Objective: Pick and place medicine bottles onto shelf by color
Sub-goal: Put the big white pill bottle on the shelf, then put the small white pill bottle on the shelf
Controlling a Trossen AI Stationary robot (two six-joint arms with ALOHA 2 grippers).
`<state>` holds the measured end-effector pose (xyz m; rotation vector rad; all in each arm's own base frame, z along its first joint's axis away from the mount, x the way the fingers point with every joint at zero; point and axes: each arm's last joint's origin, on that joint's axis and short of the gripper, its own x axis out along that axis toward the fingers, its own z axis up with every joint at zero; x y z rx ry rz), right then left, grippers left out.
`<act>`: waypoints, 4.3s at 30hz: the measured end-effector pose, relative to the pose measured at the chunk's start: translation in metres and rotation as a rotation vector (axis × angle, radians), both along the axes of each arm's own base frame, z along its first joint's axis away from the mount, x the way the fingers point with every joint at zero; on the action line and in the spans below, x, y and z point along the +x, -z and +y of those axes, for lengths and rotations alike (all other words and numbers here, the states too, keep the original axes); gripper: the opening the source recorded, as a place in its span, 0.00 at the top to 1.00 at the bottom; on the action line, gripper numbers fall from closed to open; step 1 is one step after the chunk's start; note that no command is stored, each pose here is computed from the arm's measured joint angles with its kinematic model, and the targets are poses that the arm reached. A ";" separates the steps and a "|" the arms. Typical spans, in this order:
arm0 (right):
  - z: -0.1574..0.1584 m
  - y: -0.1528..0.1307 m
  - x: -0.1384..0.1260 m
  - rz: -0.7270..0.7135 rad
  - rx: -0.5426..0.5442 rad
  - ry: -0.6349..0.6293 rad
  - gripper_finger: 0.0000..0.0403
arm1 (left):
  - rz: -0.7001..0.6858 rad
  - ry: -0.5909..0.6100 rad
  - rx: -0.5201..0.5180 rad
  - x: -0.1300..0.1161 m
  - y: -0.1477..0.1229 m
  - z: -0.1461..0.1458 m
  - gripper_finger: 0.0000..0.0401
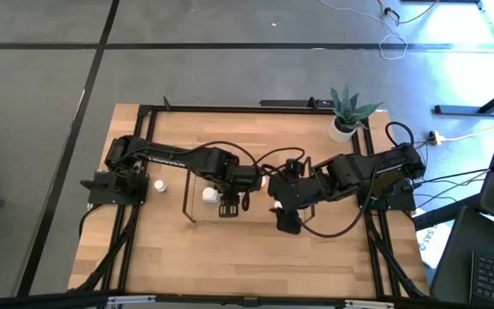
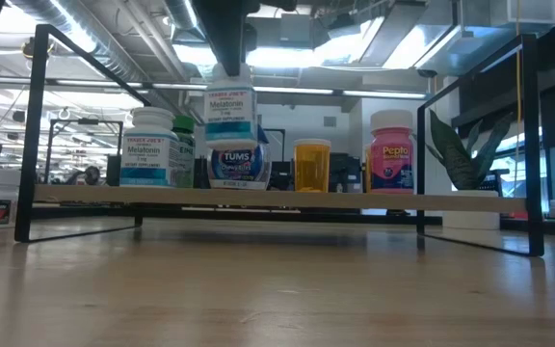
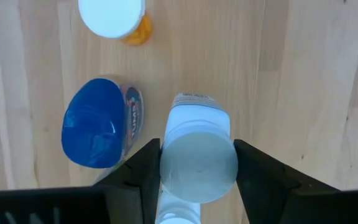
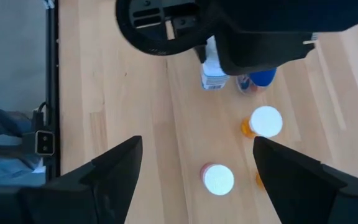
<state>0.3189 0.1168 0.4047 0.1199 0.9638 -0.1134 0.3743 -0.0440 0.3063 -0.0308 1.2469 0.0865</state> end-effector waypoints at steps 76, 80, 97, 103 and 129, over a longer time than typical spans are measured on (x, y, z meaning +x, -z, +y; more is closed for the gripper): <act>0.002 -0.003 0.005 -0.055 0.028 -0.005 0.24 | 0.034 -0.065 0.029 -0.001 0.045 -0.002 0.60; 0.002 -0.003 0.005 -0.055 0.028 -0.005 0.24 | 0.034 -0.065 0.029 -0.001 0.045 -0.002 0.59; 0.002 -0.003 0.005 -0.055 0.028 -0.006 0.24 | 0.037 -0.039 0.041 -0.001 0.046 -0.002 0.54; 0.002 -0.003 0.005 -0.055 0.028 -0.006 0.24 | 0.050 -0.038 0.046 -0.002 0.047 -0.002 0.47; 0.002 -0.004 0.005 -0.063 0.029 -0.004 0.24 | -0.123 0.039 0.152 -0.044 -0.019 -0.009 0.44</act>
